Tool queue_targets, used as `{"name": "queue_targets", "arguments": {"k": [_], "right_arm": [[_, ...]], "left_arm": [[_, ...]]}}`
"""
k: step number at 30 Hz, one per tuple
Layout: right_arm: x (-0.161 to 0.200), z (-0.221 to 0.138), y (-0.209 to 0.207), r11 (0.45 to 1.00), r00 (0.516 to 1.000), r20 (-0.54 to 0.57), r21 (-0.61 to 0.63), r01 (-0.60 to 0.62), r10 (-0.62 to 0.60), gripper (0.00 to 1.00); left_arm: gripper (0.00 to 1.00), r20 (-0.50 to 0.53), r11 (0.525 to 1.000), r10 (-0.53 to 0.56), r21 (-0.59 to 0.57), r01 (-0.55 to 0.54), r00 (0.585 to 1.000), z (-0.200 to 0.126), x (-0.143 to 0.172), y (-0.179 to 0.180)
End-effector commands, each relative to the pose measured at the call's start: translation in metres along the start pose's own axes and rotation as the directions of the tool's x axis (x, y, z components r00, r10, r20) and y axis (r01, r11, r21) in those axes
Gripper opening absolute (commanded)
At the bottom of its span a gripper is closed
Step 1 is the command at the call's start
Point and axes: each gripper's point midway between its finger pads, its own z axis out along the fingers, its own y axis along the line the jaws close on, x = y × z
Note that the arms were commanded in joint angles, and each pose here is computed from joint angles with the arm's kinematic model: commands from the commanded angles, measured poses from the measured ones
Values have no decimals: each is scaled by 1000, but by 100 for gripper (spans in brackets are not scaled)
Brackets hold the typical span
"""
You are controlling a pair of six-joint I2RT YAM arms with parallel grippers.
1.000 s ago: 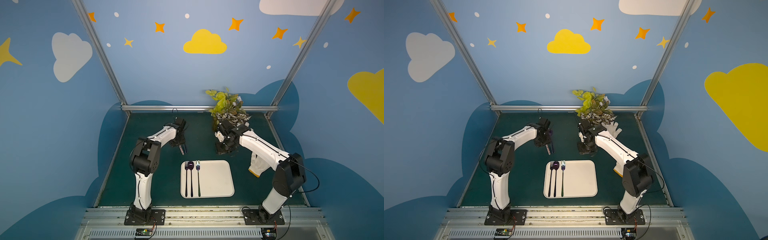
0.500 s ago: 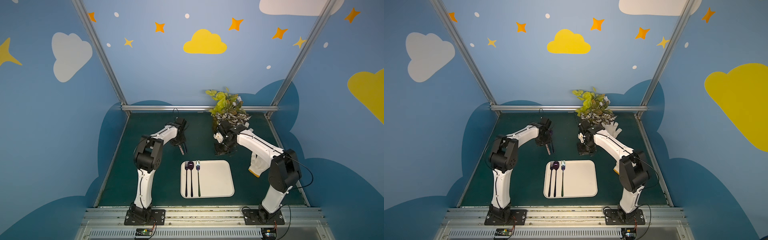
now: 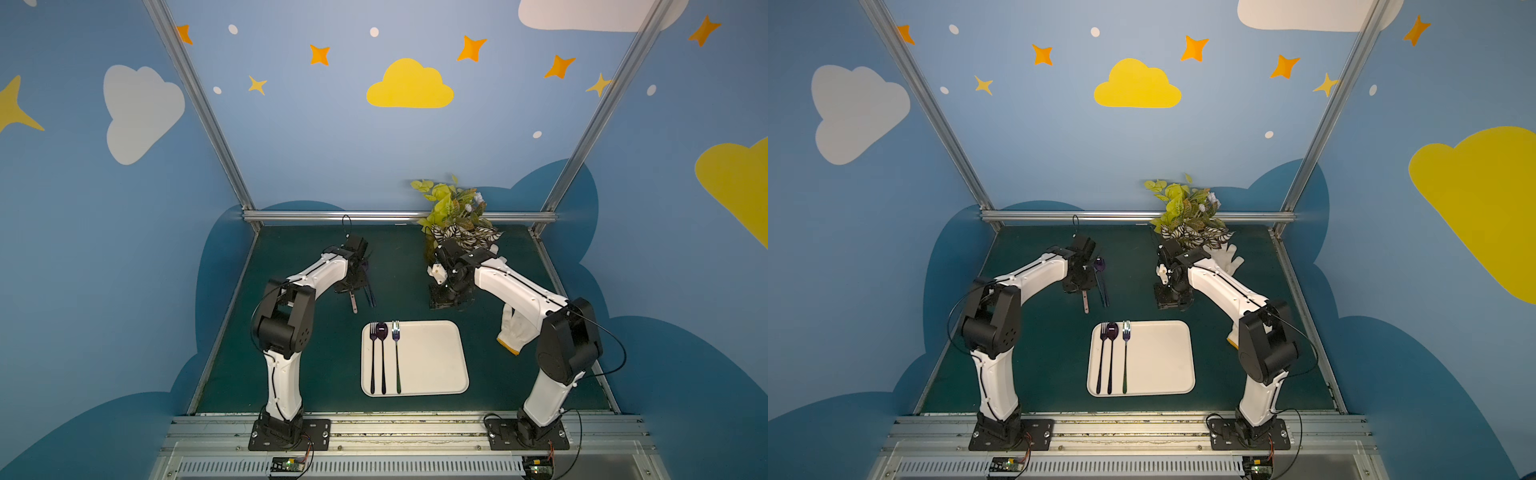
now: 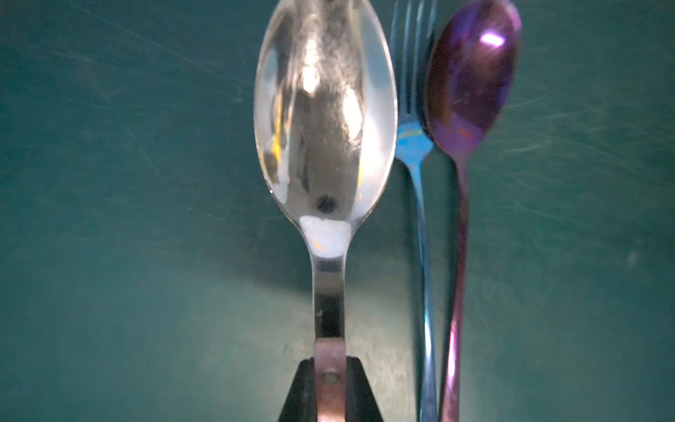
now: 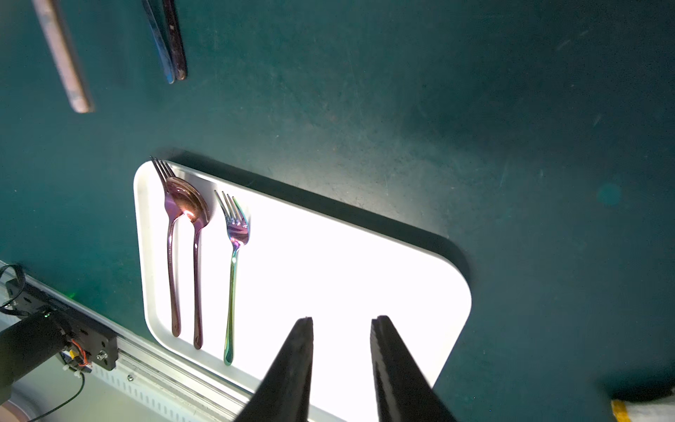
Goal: Set the spoon and fork side by side
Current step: Pick up the spoon from the center of the board, then place the spoon on the tray.
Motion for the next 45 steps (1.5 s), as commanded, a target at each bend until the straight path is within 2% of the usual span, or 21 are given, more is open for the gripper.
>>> {"name": "queue_targets", "arguments": {"k": [1,6,10,15,19,21,23,26,31,36,45], "right_arm": [[-4,-19,-5,999,998,54,18,-28,27,32],[-1,-29,-22,991,989,85,39,-124,121,32],[7,-38,-39,976,972,105,41,-215,210,33],[17,-46,-55,960,955,116,31,-278,273,33],[23,-49,-61,961,955,114,14,-277,274,34],[25,-47,-65,959,955,98,4,-282,280,34],[25,-43,-64,958,956,73,-25,-284,286,33],[27,-40,-62,963,962,54,-47,-266,269,33],[33,-41,-60,967,966,53,-61,-248,252,33],[40,-41,-59,964,966,50,-90,-250,255,33],[43,-41,-60,961,965,46,-112,-252,258,33]], "left_arm": [[3,108,992,87,77,-95,990,-68,-4,-13],[3,143,971,126,186,-152,982,-136,54,-46],[3,120,951,112,275,-142,986,-163,116,-67],[3,74,940,154,297,-169,985,-165,179,-82],[3,51,948,182,256,-189,982,-150,221,-99],[3,7,961,163,226,-160,987,-135,235,-104],[3,-19,969,137,208,-130,990,-124,244,-112],[2,5,970,153,190,-151,988,-120,247,-132],[3,-41,981,149,132,-142,988,-99,258,-148],[3,-57,988,131,86,-126,990,-83,263,-148],[3,-38,984,175,39,-174,984,-68,258,-148]]}}
